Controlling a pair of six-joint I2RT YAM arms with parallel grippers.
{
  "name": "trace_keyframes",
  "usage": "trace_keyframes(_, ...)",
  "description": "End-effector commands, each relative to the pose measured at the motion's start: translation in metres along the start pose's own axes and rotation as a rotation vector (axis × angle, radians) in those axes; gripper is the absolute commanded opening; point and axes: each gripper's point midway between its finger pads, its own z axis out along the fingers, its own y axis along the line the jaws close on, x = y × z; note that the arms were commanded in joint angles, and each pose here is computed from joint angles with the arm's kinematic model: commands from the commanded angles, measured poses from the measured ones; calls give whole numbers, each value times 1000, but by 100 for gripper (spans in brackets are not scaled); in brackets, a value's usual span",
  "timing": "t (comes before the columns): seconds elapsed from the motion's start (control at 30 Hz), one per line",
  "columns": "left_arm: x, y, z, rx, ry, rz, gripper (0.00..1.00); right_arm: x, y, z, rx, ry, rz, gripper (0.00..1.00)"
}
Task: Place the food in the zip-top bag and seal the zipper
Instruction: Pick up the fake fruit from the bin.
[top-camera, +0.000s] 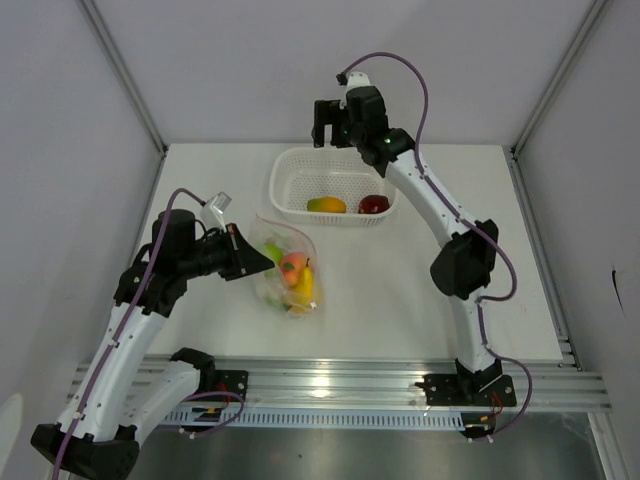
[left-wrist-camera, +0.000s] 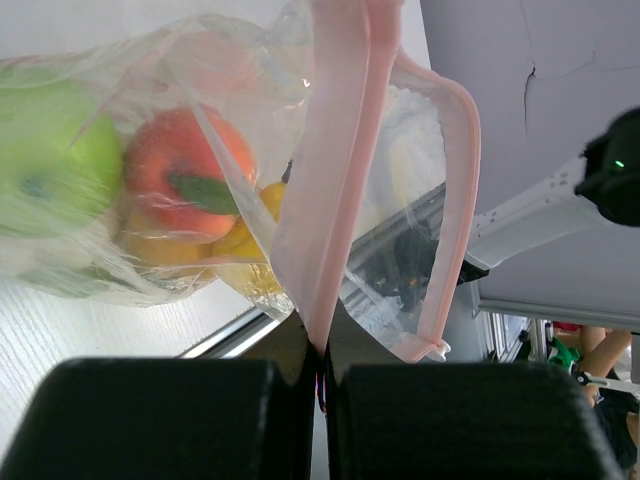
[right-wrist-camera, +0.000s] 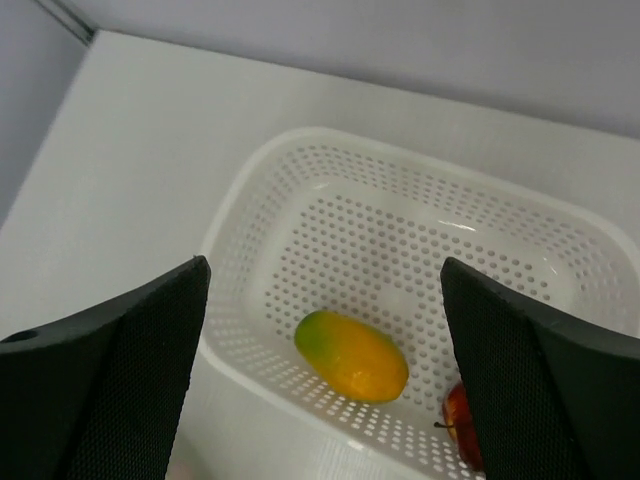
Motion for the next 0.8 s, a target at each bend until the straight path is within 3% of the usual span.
trace_keyframes(0.0, -9, -11, -8, 16, -37, 42, 1, 62, -17, 17, 16, 254, 76, 98)
trace_keyframes(0.23, -6, -8, -6, 14, -27, 38, 1, 121, -22, 31, -58, 429, 188, 97)
trace_keyframes(0.43, -3, -5, -1, 19, -12, 30, 1, 176, -18, 29, -139, 597, 192, 96)
trace_keyframes(0.77, -2, -3, 2, 23, -3, 25, 1, 216, -35, 30, -101, 673, 129, 96)
